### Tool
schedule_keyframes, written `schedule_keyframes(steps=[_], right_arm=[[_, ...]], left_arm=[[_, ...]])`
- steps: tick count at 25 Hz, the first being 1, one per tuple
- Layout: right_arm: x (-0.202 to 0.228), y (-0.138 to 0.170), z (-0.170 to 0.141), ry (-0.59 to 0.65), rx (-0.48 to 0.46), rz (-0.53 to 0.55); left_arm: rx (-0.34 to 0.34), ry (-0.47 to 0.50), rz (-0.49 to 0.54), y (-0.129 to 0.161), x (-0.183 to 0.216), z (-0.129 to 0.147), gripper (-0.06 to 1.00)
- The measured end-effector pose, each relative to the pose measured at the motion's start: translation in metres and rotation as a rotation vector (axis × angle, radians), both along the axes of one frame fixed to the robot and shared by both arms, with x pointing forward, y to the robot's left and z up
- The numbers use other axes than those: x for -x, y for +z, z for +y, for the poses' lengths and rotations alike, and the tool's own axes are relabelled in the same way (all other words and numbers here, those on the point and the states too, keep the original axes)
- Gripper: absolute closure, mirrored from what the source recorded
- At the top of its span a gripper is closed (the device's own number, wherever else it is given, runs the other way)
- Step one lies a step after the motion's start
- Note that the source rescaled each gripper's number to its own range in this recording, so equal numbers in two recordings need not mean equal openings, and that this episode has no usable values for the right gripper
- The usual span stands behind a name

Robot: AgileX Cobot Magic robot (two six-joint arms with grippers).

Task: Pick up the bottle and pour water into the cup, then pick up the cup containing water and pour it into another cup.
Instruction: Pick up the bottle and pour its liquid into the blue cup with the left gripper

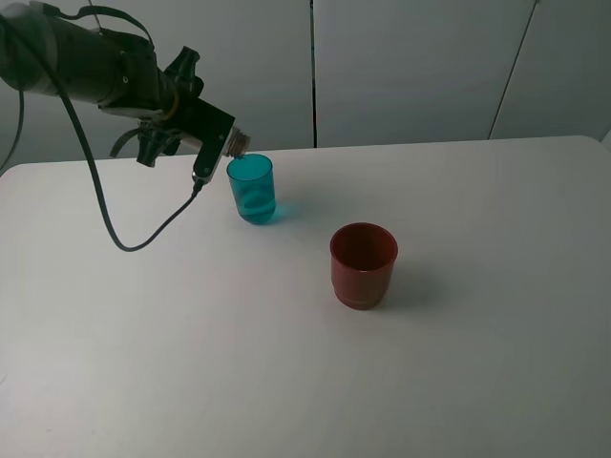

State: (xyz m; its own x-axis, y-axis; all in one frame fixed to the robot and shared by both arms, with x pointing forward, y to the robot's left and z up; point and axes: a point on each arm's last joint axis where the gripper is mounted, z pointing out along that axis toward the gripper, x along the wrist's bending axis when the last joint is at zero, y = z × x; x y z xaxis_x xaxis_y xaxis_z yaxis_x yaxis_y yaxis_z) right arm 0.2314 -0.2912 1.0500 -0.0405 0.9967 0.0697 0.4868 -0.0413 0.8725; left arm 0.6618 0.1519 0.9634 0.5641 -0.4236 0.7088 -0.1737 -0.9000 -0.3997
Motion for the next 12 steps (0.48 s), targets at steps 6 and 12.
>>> schedule_keyframes(steps=[6,12], right_arm=[[0.0000,0.0000,0.0000,-0.003,-0.005,0.000],[0.0000,0.0000,0.0000,-0.003,-0.005,0.000]], left_arm=[[-0.018,-0.024,0.002,0.0000,0.0012,-0.0037,0.94],[-0.021,-0.037,0.004,-0.0001,0.0021,-0.0064,0.94]])
